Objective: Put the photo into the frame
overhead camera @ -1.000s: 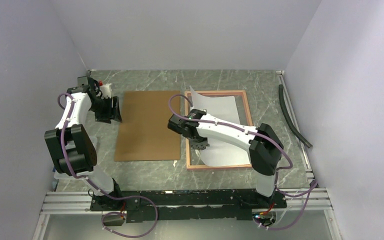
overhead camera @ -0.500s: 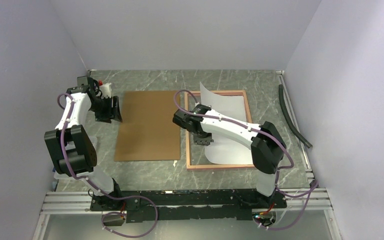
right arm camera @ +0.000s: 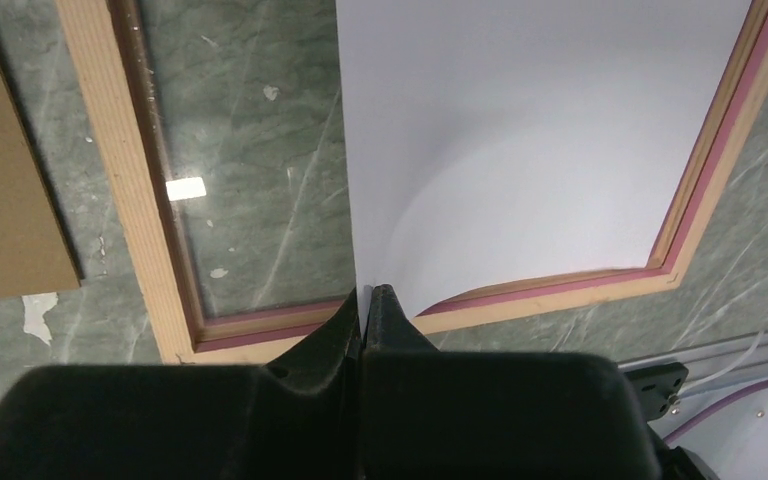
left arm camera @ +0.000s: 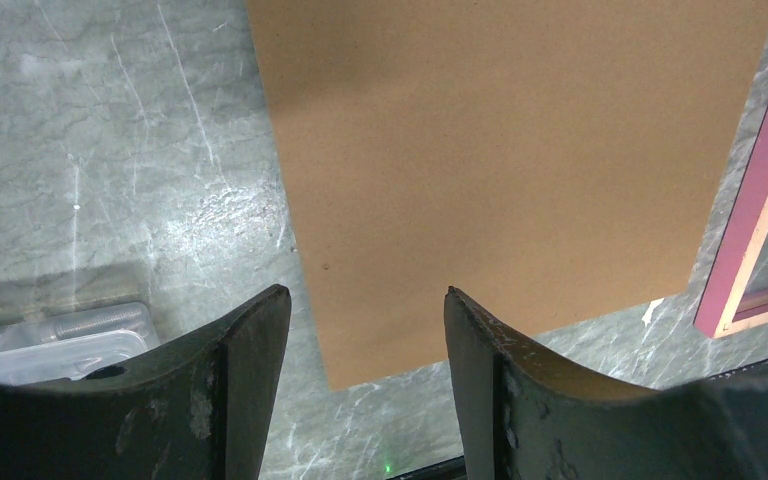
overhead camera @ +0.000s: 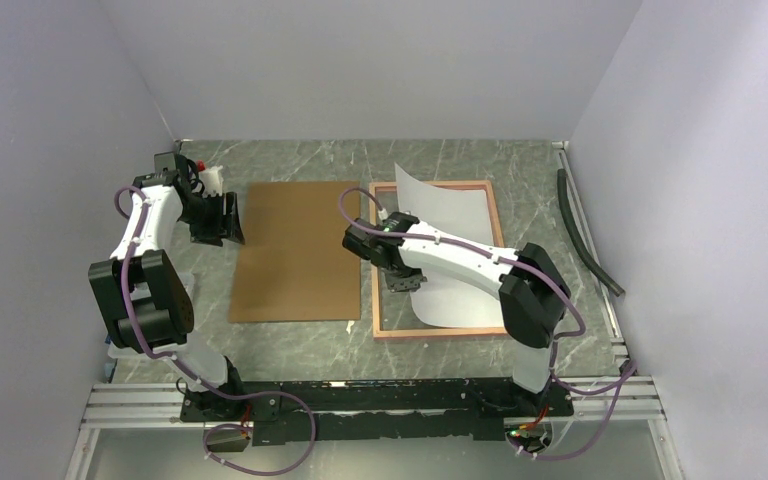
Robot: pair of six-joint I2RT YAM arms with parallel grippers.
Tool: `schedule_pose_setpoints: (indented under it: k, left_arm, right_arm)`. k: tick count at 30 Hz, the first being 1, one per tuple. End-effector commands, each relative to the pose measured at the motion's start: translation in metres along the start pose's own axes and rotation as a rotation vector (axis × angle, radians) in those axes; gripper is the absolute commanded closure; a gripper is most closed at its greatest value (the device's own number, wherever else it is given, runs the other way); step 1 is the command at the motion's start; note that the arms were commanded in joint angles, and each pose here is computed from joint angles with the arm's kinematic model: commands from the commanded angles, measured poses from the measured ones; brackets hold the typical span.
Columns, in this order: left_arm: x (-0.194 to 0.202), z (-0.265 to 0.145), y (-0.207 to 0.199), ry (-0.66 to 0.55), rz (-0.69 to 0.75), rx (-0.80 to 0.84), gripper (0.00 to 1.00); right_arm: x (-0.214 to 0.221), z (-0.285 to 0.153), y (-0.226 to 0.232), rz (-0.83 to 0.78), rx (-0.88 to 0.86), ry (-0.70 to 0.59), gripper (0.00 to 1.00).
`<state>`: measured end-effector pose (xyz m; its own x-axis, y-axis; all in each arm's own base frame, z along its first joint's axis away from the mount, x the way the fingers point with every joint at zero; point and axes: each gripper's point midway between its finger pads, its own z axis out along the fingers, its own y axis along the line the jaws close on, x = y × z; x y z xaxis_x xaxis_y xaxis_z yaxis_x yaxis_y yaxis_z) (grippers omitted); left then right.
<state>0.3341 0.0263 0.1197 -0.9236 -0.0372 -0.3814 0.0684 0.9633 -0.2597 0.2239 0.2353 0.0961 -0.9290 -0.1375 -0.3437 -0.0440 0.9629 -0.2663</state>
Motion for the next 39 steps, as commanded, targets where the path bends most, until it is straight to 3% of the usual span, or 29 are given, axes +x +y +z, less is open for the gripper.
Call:
schedule_pose_setpoints:
  k: [1,13,15,19,20,22,28,34,39]
  left_arm:
    - [-0.006,-0.007,-0.006,-0.037,0.021,0.014,0.37]
    - [-0.004,-0.006,-0.006,-0.026,0.018,0.012,0.36]
    - [-0.005,-0.007,-0.006,-0.026,0.018,0.015,0.34]
    - [-0.008,-0.013,-0.006,-0.032,0.032,0.008,0.30]
    - [-0.010,-0.015,-0.005,-0.037,0.035,0.001,0.29]
    - [-0.012,-0.020,-0.003,-0.041,0.038,-0.007,0.28]
    - [-0.022,-0.031,0.010,-0.063,0.031,-0.033,0.26]
    - [-0.027,-0.031,0.034,-0.055,0.028,-0.085,0.24]
    - [-0.026,-0.013,0.074,-0.018,0.063,-0.231,0.36]
  right_arm:
    - [0.001,0.005,0.003,-0.061,0.002,-0.031,1.00]
    - [0.000,0.006,0.011,-0.048,-0.024,-0.041,0.99]
    - [-0.002,0.004,0.018,-0.036,-0.058,-0.044,0.81]
    - [-0.009,-0.006,0.032,-0.027,-0.142,-0.060,0.21]
    - [-0.014,-0.010,0.032,-0.019,-0.150,-0.071,0.12]
    - [-0.023,-0.022,0.032,-0.004,-0.170,-0.097,0.04]
    - [-0.044,-0.059,0.047,0.046,-0.314,-0.148,0.00]
    - [-0.063,-0.069,0.084,0.055,-0.448,-0.170,0.00]
    - [-0.085,-0.058,0.134,0.088,-0.580,-0.146,0.00]
